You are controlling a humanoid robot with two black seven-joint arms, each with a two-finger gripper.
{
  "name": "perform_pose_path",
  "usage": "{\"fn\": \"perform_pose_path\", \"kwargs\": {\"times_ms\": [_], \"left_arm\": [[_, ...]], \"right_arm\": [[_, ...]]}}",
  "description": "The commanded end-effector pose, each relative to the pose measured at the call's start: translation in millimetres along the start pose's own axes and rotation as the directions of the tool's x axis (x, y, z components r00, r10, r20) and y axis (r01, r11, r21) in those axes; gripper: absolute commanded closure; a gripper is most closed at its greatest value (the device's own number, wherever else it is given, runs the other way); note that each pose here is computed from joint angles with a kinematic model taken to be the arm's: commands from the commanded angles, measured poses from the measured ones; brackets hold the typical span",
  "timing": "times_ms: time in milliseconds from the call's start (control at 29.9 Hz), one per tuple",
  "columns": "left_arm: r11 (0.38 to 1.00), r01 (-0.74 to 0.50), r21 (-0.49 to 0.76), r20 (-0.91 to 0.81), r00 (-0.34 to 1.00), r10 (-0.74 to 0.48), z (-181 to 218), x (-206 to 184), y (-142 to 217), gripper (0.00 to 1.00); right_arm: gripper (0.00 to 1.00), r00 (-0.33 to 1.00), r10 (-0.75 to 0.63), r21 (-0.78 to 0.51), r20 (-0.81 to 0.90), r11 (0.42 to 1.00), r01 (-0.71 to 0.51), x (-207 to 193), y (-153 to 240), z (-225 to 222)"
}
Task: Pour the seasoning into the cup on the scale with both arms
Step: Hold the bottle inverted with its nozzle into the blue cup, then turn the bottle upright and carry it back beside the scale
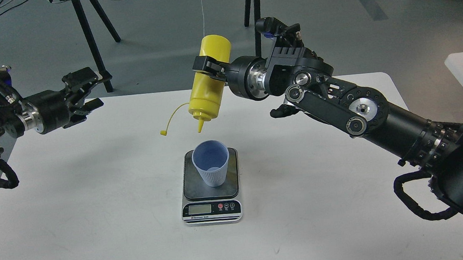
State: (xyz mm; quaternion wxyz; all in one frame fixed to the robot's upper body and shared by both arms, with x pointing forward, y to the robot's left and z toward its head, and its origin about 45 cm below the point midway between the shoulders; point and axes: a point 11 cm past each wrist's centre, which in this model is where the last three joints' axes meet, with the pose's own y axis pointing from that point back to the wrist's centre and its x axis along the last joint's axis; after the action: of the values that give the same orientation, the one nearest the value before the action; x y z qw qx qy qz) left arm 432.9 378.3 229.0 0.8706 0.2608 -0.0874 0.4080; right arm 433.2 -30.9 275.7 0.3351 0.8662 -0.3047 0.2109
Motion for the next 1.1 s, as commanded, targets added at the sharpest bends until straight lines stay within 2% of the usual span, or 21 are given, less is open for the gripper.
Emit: {"fn": "perform_pose_path", "kwargs": {"times_ms": [0, 768, 935, 1069], "left_arm": [[1.000, 0.001, 0.005, -0.001, 1.000, -0.001, -3, -1, 1, 0.00], [1.000, 0.005, 0.007, -0.004, 1.000, -0.005, -4, -3, 0, 0.00], [1.000, 0.006, 0.008, -0.002, 1.000, -0.006, -4, -3, 0, 0.00], [1.000, 0.006, 0.009, -0.003, 1.000, -0.006, -5, -3, 0, 0.00]], "right_arm": [[0.98, 1.000, -0.010, -0.010, -0.025, 1.000, 0.010, -8, -2, 2], [0.98, 0.986, -0.017, -0.051, -0.166, 0.999, 0.009, -21, -6, 17], [0.97, 0.994, 0.043, -0.027, -0.097, 0.999, -0.045, -7, -5, 10], [0.97, 0.990, 0.114, 0.010, 0.083, 0.993, -0.115, 19, 2, 2]]}}
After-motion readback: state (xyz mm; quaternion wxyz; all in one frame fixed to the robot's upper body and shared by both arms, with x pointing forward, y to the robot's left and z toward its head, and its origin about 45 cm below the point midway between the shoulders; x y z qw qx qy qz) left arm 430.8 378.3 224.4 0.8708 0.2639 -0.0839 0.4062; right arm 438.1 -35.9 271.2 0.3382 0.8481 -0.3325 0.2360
